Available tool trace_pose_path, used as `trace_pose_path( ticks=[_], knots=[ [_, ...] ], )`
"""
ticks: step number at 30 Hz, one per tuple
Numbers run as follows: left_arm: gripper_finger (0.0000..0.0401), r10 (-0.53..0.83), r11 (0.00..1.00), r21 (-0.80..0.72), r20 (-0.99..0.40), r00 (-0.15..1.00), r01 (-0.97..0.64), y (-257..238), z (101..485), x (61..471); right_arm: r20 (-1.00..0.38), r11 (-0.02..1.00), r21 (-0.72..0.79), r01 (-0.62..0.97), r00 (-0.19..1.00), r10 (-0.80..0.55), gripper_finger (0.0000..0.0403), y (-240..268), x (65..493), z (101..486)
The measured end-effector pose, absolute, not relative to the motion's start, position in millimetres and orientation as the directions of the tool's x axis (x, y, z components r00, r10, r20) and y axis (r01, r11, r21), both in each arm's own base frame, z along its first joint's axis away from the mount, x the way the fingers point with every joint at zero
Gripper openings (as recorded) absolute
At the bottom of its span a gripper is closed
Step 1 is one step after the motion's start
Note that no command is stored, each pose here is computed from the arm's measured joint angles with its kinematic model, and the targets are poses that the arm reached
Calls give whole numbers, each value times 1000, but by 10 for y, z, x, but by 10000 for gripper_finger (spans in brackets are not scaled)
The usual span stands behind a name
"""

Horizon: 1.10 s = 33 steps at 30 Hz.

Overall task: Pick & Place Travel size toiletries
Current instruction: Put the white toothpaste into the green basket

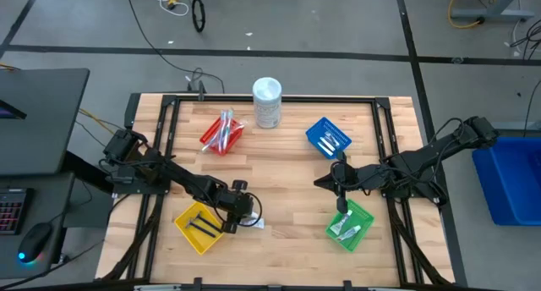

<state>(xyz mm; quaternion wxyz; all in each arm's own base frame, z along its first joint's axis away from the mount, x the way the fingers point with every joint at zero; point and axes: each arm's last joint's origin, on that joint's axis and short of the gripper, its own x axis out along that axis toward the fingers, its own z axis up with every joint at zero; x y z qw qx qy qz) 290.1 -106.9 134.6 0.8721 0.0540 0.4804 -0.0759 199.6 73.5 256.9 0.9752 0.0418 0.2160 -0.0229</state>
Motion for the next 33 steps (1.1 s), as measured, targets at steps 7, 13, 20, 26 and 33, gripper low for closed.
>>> trace_pose_path(
  ticks=[7, 13, 20, 26, 33],
  knots=[
    [176, -77, 977, 43, -845, 528, 211, -1068, 1345, 2901, -423, 995, 72, 63, 906, -27, 29, 735, 1996, 2569],
    [165, -74, 970, 60, -846, 528, 234, -1065, 1344, 2901, -423, 995, 72, 63, 906, -27, 28, 735, 1996, 2569],
    [152, -74, 969, 63, -848, 525, 238, -1064, 1339, 2900, -423, 995, 72, 63, 906, -26, 28, 736, 1996, 2569],
    [150, -74, 969, 62, -848, 525, 238, -1063, 1339, 2901, -423, 995, 72, 63, 906, -27, 29, 735, 1996, 2569],
    [161, -72, 970, 63, -848, 525, 235, -1057, 1339, 2903, -422, 995, 72, 63, 906, -26, 29, 736, 1997, 2571]
  ],
)
